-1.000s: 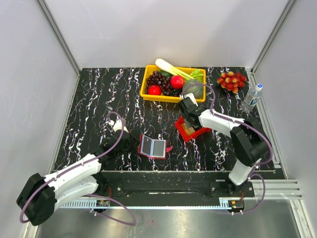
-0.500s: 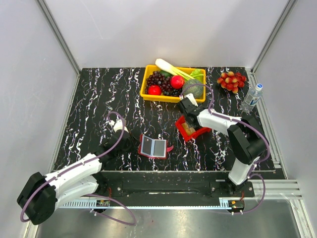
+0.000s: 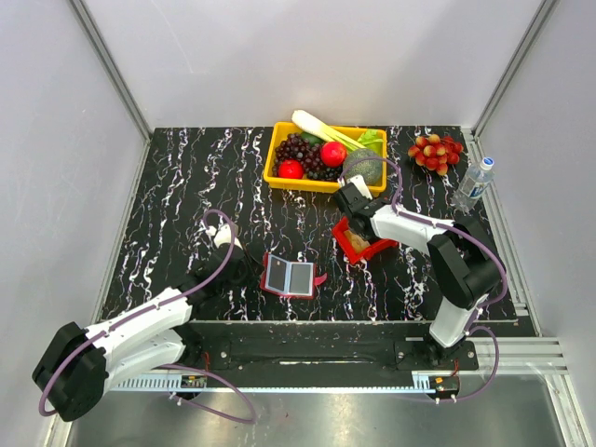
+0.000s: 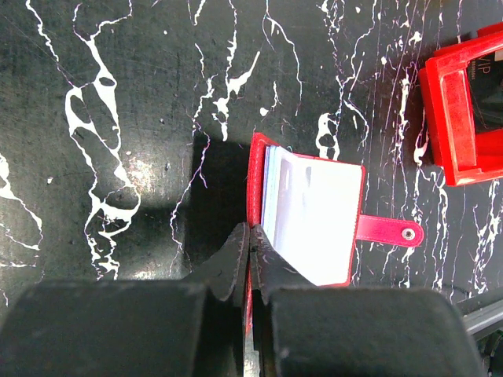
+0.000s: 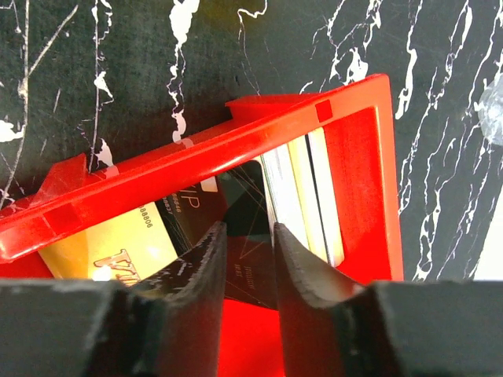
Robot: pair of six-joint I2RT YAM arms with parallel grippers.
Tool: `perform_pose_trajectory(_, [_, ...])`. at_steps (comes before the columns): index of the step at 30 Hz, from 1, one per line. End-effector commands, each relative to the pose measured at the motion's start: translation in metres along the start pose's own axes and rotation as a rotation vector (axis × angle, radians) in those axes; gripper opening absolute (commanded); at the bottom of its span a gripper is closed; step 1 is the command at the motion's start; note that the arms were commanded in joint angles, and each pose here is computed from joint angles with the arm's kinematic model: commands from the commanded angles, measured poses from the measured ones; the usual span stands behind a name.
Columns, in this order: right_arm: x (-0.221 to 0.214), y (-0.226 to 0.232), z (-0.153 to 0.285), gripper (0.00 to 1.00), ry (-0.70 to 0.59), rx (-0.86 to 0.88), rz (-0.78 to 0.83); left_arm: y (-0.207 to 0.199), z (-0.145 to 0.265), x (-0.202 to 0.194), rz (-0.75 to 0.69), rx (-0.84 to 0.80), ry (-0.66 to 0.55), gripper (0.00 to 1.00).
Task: Put the credit cards into the card holder
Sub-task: Pick up the credit card from the storage box.
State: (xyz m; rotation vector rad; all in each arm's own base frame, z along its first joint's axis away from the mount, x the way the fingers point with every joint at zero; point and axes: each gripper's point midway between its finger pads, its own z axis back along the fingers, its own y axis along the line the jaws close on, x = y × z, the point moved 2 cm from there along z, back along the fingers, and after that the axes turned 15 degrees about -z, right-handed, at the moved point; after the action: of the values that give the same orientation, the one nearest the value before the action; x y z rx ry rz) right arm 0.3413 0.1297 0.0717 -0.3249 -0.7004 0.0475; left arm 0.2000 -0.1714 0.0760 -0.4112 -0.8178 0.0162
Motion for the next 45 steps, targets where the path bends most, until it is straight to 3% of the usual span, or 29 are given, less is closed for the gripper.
perform_pose_trajectory(1, [0.026, -0.007, 0.007, 0.33, -0.07, -0.012, -0.058, -0.011, 0.0, 0.014, 0.004, -0.042, -0.045, 0.0])
perform_pose_trajectory(4, [0.026, -0.007, 0.008, 0.24, -0.072, -0.011, -0.062, -0.012, -0.001, 0.015, 0.005, -0.047, -0.045, 0.0])
perform_pose_trajectory(8, [0.028, -0.009, 0.011, 0.21, -0.078, -0.004, -0.068, -0.012, -0.001, 0.014, 0.003, -0.048, -0.043, 0.0])
perform_pose_trajectory(13, [0.035, -0.007, 0.021, 0.04, -0.096, 0.048, -0.084, -0.011, -0.001, 0.014, 0.004, -0.044, -0.043, 0.0])
perform_pose_trajectory(16, [0.037, -0.002, 0.027, 0.0, -0.096, 0.099, -0.087, -0.012, -0.002, 0.015, 0.0, -0.046, -0.04, 0.0])
perform_pose_trajectory(27, [0.014, 0.013, 0.014, 0.01, -0.013, 0.138, -0.081, -0.013, -0.004, 0.015, -0.001, -0.048, -0.035, 0.0])
perform_pose_trajectory(34, [0.008, 0.012, 0.004, 0.13, 0.002, 0.095, -0.081, -0.012, -0.004, 0.014, -0.005, -0.043, -0.033, 0.0])
perform_pose_trajectory(37, [0.009, 0.012, 0.005, 0.1, 0.0, 0.095, -0.087, -0.012, -0.003, 0.014, -0.003, -0.042, -0.032, 0.0])
perform_pose_trajectory(40, [0.017, 0.011, 0.012, 0.0, -0.022, 0.109, -0.109, -0.013, -0.003, 0.015, -0.004, -0.045, -0.035, 0.0])
perform_pose_trajectory(45, [0.041, 0.003, 0.044, 0.0, -0.072, 0.173, -0.148, -0.012, -0.002, 0.017, -0.015, -0.036, -0.034, 0.0])
